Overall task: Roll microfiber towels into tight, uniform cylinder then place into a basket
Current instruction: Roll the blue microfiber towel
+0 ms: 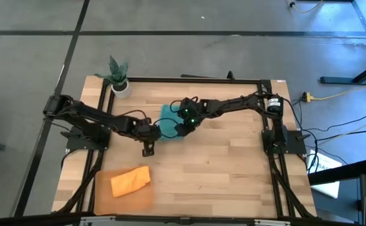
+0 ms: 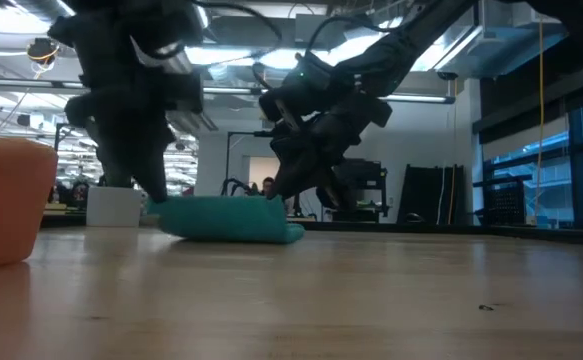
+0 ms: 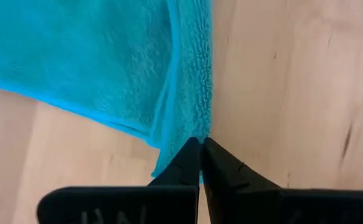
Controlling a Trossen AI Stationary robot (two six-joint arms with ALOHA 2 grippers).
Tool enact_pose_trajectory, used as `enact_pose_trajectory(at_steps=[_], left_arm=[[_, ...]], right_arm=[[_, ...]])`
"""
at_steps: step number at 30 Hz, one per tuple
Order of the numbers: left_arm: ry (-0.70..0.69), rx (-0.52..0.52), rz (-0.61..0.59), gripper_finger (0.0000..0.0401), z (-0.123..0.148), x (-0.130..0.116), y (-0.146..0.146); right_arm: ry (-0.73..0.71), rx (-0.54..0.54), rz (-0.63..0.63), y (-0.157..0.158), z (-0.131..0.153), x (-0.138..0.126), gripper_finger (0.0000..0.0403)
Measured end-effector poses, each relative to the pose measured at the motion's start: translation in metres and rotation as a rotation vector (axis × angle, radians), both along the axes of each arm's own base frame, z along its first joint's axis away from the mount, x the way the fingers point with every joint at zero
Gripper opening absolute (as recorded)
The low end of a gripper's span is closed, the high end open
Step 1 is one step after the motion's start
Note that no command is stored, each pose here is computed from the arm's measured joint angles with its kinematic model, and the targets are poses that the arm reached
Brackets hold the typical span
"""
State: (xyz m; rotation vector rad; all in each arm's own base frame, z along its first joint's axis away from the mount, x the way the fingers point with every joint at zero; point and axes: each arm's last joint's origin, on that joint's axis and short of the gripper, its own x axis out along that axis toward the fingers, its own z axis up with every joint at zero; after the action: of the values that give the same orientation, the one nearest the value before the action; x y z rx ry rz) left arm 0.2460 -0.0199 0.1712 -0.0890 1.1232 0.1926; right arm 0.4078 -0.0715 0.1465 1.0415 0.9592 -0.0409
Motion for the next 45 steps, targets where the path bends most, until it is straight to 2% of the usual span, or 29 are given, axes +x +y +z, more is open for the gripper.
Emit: enact_pose_trajectory(at_steps=[6,11,17,20,27,31,39,45], left_arm=[[-0.044,-0.009,0.017,0.0,0.011,-0.004,0.006],[-0.023,-0.055,0.032,0.0,0.008,-0.003,0.015],[-0.039,-0.051,0.064,0.0,0.009,-0.002,0.026],[-0.041,-0.053,0.049,0.0,0.009,-0.001,0.032],[-0.024,-0.053,0.093,0.0,-0.005,0.008,0.044],[-0.02,-0.017,0.103,0.0,-0.016,0.015,0.046],[-0.101,0.094,0.086,0.0,-0.011,0.023,0.051],[-0.105,0.13,0.107,0.0,-0.017,0.026,0.053]], right_arm=[[0.023,-0.13,-0.023,0.013,0.004,0.0,0.0],[0.03,-0.176,-0.046,0.02,0.009,-0.001,0.0],[0.095,-0.248,-0.121,0.023,0.016,-0.007,0.0],[0.105,-0.249,-0.13,0.023,0.016,-0.007,0.0],[0.135,-0.326,-0.189,0.02,0.014,-0.009,0.0],[0.179,-0.402,-0.229,0.018,0.012,-0.012,0.0],[0.226,-0.551,-0.284,0.014,0.01,-0.015,0.0],[0.249,-0.625,-0.246,0.011,0.002,-0.014,0.0]])
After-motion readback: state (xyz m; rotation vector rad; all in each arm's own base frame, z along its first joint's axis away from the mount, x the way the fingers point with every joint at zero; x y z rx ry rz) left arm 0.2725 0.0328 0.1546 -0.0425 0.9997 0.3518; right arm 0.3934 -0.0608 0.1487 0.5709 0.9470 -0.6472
